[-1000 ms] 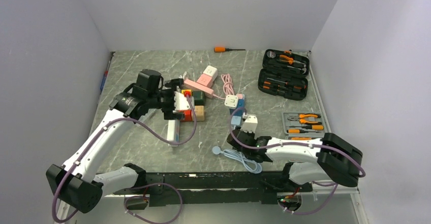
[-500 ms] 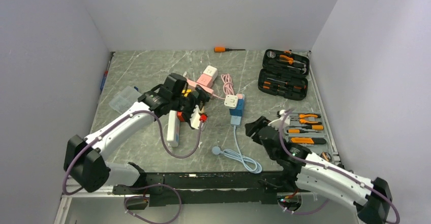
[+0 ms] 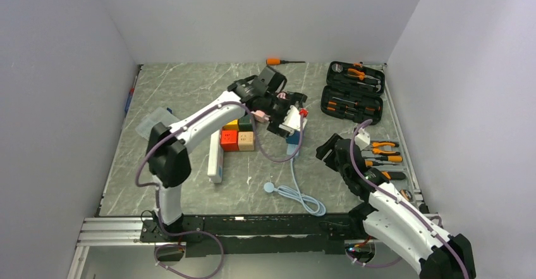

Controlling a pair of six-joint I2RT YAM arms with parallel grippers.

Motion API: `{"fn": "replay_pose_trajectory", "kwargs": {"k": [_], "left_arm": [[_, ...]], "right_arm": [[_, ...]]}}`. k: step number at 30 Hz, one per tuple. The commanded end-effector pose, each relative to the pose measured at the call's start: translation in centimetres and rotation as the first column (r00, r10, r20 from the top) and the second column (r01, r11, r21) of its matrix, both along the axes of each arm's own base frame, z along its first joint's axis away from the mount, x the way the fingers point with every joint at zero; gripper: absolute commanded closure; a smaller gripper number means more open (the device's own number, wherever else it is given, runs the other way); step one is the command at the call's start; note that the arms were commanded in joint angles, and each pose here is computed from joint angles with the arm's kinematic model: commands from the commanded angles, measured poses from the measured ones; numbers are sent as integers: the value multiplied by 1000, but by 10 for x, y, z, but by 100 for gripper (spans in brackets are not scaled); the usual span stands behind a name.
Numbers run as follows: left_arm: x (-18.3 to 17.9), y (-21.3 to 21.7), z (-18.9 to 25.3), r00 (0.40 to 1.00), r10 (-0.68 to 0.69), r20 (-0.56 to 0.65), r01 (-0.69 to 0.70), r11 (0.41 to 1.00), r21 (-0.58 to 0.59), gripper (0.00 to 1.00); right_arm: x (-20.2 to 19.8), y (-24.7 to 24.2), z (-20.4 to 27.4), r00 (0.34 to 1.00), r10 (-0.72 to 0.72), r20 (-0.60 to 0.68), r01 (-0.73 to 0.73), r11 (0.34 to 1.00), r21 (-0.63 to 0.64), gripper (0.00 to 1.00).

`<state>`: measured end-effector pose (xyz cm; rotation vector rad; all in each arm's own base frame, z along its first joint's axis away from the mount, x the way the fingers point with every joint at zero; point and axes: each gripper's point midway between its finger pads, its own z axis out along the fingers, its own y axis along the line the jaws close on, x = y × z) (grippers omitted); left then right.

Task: Pull the plug off the socket
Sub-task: Remove the plug from the socket.

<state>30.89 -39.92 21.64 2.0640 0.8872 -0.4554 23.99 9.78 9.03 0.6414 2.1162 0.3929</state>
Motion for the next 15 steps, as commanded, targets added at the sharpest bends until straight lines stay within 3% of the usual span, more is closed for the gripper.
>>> {"fn": "replay_pose_trajectory", "kwargs": {"k": [1,6,15], "left_arm": [[-25,-7,-28,961,35,-274,-4,993,114,1],[-26,-18,-62,910,89,-405,2,975,220,1],[-1,-29,-100,927,141,-346,-60,970,235,1]], "right_arm": [[9,3,18,997,58,57,-59,998,13,32],[13,-5,19,996,49,68,-51,999,17,31],[14,-11,14,995,65,71,-66,998,22,30]]}}
